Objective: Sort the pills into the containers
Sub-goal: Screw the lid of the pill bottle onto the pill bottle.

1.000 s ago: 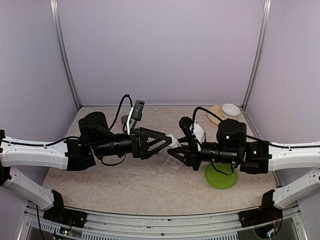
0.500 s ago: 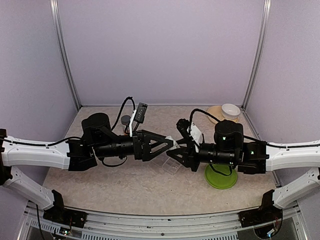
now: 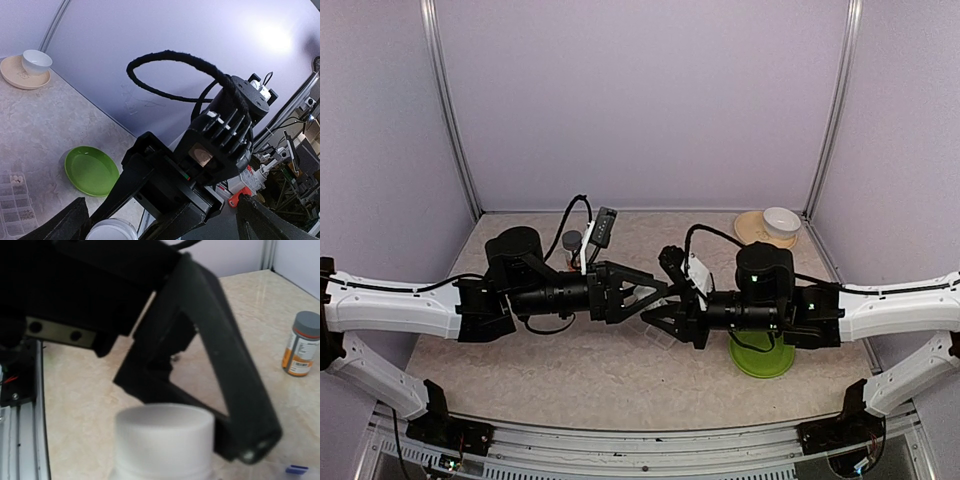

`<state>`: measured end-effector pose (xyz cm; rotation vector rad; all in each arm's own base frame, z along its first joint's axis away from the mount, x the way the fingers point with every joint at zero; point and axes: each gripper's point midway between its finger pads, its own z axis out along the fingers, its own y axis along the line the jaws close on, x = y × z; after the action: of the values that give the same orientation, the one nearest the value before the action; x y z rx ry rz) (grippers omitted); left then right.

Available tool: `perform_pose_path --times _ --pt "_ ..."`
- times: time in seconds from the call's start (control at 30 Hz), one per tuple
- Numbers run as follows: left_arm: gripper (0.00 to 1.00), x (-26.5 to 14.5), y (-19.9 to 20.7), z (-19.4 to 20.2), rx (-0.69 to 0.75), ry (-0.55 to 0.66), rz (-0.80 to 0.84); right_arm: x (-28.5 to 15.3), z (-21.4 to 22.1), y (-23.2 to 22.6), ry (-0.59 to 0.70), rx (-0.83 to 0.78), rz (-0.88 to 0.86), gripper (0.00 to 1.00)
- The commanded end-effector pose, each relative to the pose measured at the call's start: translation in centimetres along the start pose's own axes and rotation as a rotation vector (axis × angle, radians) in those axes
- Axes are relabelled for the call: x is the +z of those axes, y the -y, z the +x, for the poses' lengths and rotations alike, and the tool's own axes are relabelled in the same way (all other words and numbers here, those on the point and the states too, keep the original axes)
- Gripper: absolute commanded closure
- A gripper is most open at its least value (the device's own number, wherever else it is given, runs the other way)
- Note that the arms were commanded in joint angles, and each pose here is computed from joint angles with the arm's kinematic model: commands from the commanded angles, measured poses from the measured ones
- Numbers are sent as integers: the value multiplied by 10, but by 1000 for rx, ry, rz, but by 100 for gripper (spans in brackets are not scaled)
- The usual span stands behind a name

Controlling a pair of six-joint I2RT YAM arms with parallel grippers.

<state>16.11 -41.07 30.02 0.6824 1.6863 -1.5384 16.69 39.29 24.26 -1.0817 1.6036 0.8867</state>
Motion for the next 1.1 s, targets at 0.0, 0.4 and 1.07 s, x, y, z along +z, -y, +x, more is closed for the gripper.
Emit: perform_pose_path --times 0.0,0.4,1.07 --pt "1 -1 34 -15 49 43 110 0 -10 -4 18 3 -12 84" --pt "6 -8 -23 -12 -81 -3 -234 -24 -21 14 26 -96 105 83" --pt "32 14 -40 -10 -171 -88 -256 -22 -8 26 -42 -139 197 84"
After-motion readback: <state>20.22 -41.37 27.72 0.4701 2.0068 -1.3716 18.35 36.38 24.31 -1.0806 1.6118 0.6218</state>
